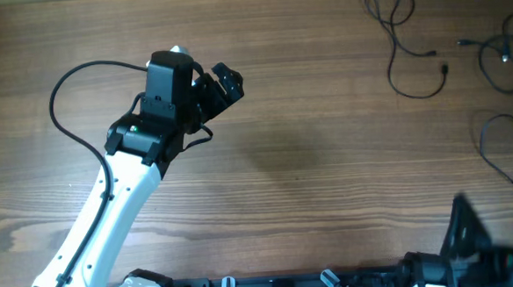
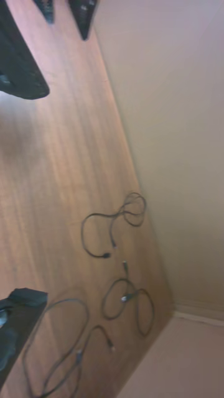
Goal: Untangle cables
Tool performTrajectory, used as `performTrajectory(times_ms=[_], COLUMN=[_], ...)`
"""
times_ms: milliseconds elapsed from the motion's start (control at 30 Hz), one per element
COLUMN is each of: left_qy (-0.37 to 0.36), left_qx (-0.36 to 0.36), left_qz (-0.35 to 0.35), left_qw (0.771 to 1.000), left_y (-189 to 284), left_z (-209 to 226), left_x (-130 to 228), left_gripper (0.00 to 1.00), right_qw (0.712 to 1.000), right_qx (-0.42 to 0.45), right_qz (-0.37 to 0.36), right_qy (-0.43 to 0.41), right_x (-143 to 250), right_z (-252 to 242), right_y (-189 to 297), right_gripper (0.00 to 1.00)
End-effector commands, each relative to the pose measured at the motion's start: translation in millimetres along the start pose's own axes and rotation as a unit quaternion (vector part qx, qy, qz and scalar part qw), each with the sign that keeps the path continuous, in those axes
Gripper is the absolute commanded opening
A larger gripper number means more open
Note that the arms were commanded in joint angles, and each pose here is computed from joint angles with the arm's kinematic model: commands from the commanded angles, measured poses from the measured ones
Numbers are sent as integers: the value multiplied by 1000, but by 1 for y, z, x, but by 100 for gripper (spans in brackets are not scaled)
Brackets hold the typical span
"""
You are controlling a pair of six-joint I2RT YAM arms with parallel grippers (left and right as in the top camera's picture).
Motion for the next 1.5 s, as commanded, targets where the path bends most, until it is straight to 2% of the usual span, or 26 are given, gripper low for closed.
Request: performTrajectory(times_ms=[0,167,267,400,600,700,733,800,900,933,1033,1200,1267,1367,1400,1467], left_qy=[-3,-3,-3,-3,-3,-3,-3,-3,-3,-3,-3,-3,-3,-3,-3,-3], left_qx=[2,2,2,2,2,2,2,2,2,2,2,2,2,2,2,2], left_qz=[-11,-11,-11,-11,-11,-11,-11,-11,-11,-11,-11,-11,-11,-11,-11,-11], left_qw=[1000,1000,1000,1000,1000,1000,1000,1000,1000,1000,1000,1000,1000,1000,1000,1000], left_y=[3,3,3,3,3,3,3,3,3,3,3,3,3,3,3,3], left_z=[-2,-2,-2,-2,-2,-2,-2,-2,-2,-2,-2,-2,-2,-2,-2,-2], left_x=[-3,-3,-3,-3,-3,-3,-3,-3,-3,-3,-3,-3,-3,-3,-3,-3], left_gripper=[100,100,100,100,100,100,100,100,100,100,100,100,100,100,100,100], right_qw=[999,995,998,996,997,996,990,975,933,923,918,871,887,963,977,982], right_qx=[-15,-29,-30,-71,-66,-60,-58,-43,-8,-2,-7,33,34,-71,-115,-178], right_qz=[-37,-72,-14,-19,5,43,65,99,154,158,168,173,160,96,62,-4], right_qy=[9,57,57,54,39,-49,-108,-194,-325,-351,-359,-459,-431,-240,-170,-55], right_x=[29,59,83,82,88,93,97,103,117,119,123,129,127,105,96,81], right_z=[0,1,0,6,4,3,3,1,-1,-2,-2,-5,-7,1,6,13], right_y=[34,63,65,65,63,46,38,24,-5,-13,-36,-45,-50,-66,-70,-78], right_gripper=[100,100,100,100,100,100,100,100,100,100,100,100,100,100,100,100])
Point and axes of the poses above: each gripper's point midway between its finger pads, its own y axis back along the fingers, its own z axis along the line the jaws close on, x = y × z, the point moved 10 cm from there along y, back along the fingers, and after that the axes turned 6 degrees about y, right-handed, at the moved point
